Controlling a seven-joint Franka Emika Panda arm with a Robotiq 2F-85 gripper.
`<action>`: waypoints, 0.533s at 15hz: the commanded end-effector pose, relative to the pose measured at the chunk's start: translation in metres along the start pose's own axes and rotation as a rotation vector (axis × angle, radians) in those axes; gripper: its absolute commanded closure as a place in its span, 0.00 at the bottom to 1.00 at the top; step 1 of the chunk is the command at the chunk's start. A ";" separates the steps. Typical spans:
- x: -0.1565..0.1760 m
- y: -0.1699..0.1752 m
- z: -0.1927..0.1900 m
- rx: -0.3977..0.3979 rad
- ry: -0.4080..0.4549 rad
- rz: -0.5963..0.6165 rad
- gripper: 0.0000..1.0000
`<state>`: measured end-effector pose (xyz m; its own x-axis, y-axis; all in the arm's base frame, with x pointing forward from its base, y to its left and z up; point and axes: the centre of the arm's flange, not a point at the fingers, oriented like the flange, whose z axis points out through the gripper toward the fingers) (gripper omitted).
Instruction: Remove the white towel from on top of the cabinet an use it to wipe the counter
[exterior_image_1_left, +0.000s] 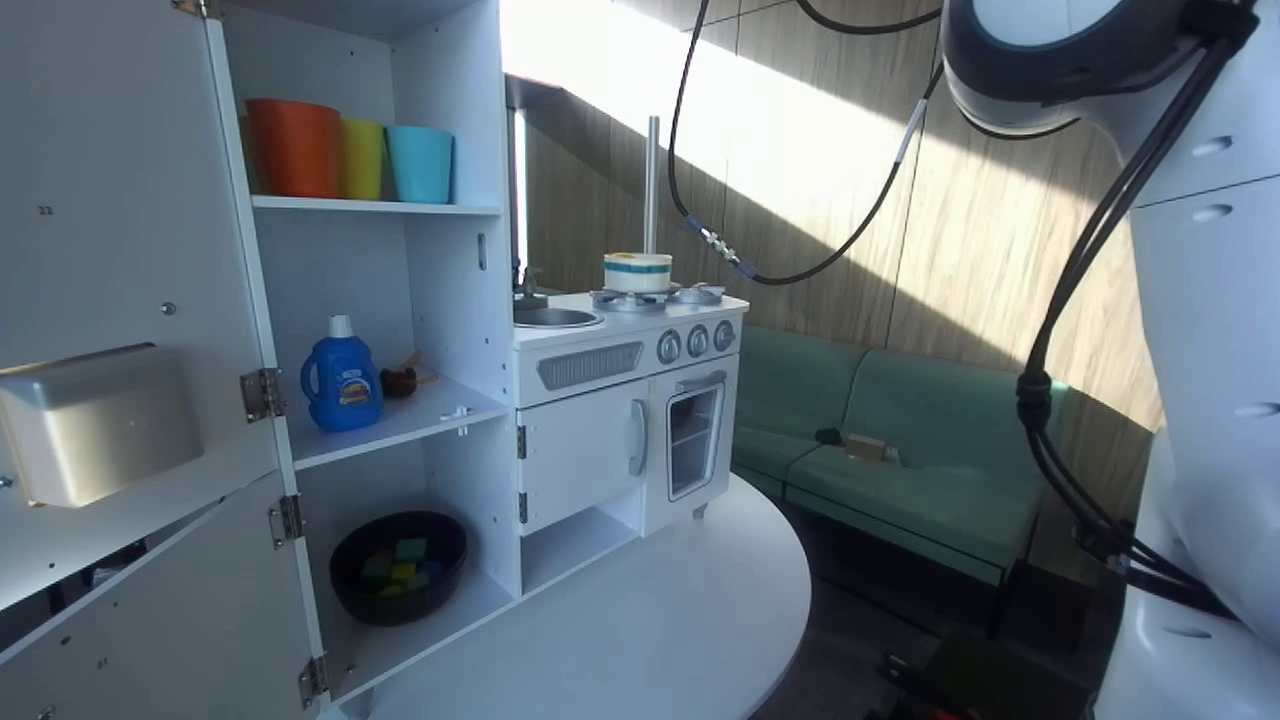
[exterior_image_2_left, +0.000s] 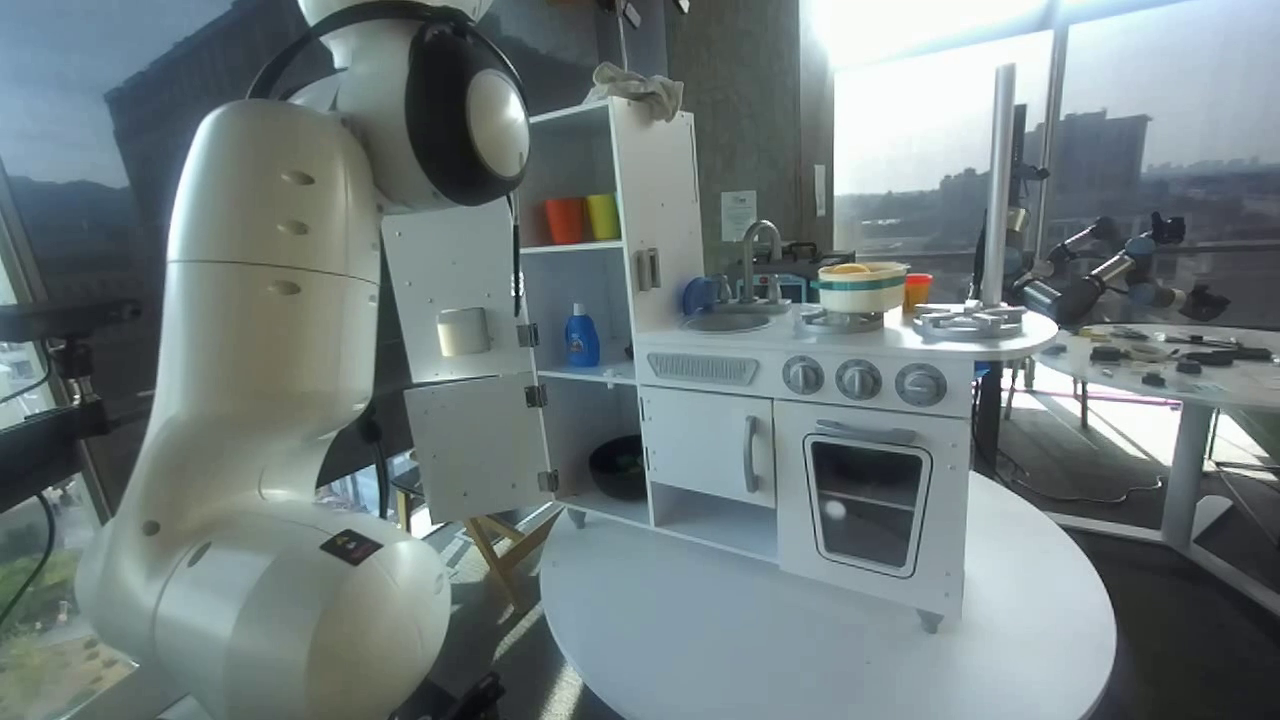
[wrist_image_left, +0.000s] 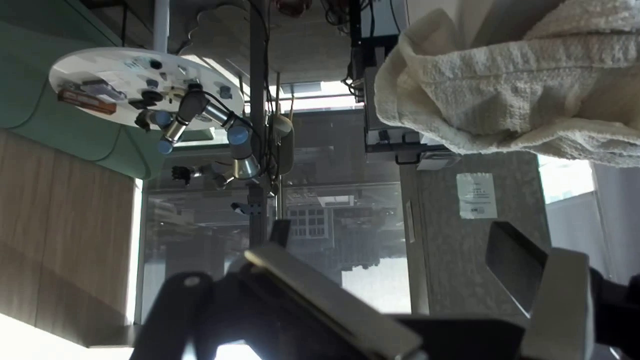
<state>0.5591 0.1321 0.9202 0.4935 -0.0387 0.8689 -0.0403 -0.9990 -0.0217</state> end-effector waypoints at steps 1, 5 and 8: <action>-0.025 0.031 -0.005 -0.054 -0.120 0.014 0.00; -0.053 0.052 0.024 -0.090 -0.256 0.033 0.00; -0.084 0.028 -0.009 -0.101 -0.361 0.056 0.00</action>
<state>0.5793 0.0842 0.8647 0.7104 -0.1006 0.6966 -0.1489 -0.9888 0.0090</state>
